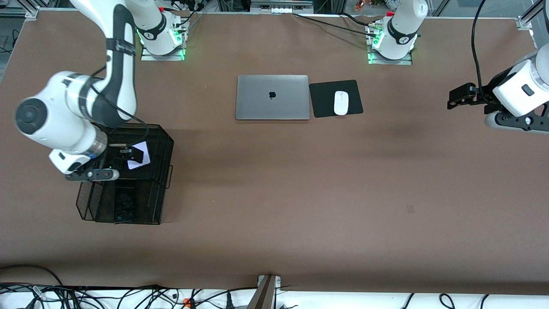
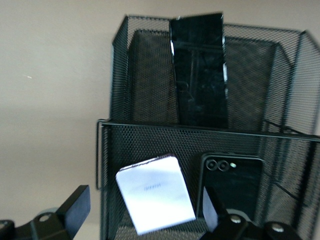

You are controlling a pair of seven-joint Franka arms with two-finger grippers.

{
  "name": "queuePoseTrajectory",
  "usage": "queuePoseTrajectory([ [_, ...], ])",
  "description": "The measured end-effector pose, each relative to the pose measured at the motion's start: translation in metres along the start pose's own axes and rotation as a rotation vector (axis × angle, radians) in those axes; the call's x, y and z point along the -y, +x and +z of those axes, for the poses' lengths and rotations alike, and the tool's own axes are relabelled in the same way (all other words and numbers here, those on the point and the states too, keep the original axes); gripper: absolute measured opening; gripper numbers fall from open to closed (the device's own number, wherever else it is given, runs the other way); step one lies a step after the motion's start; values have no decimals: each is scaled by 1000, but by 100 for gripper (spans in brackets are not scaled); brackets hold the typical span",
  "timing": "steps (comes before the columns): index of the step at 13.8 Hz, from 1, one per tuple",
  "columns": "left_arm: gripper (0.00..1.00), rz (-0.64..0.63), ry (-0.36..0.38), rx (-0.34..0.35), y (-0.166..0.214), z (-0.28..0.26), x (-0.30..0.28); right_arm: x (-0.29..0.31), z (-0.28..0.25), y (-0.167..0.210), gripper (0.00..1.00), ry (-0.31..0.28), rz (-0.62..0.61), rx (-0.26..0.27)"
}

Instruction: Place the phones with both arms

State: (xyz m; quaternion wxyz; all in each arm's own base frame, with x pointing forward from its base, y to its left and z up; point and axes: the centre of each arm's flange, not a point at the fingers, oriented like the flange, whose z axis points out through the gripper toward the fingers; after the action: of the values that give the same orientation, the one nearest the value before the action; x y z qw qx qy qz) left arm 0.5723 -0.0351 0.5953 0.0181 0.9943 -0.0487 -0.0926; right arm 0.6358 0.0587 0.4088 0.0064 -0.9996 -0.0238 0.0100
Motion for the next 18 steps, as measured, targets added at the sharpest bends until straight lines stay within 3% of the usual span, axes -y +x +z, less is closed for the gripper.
queuePoseTrajectory([
  [4, 100, 0, 0, 0, 0, 0, 0, -15, -79, 8, 100, 31, -1, 27],
  [7, 100, 0, 0, 1, 0, 0, 0, -17, -109, 14, 100, 22, -7, 17],
  [11, 100, 0, 0, 1, 0, 0, 0, 1, -101, 20, 100, -2, -15, 28],
  [18, 100, -11, -2, 1, 0, 0, 6, 10, -101, 24, 100, -13, 82, 23],
])
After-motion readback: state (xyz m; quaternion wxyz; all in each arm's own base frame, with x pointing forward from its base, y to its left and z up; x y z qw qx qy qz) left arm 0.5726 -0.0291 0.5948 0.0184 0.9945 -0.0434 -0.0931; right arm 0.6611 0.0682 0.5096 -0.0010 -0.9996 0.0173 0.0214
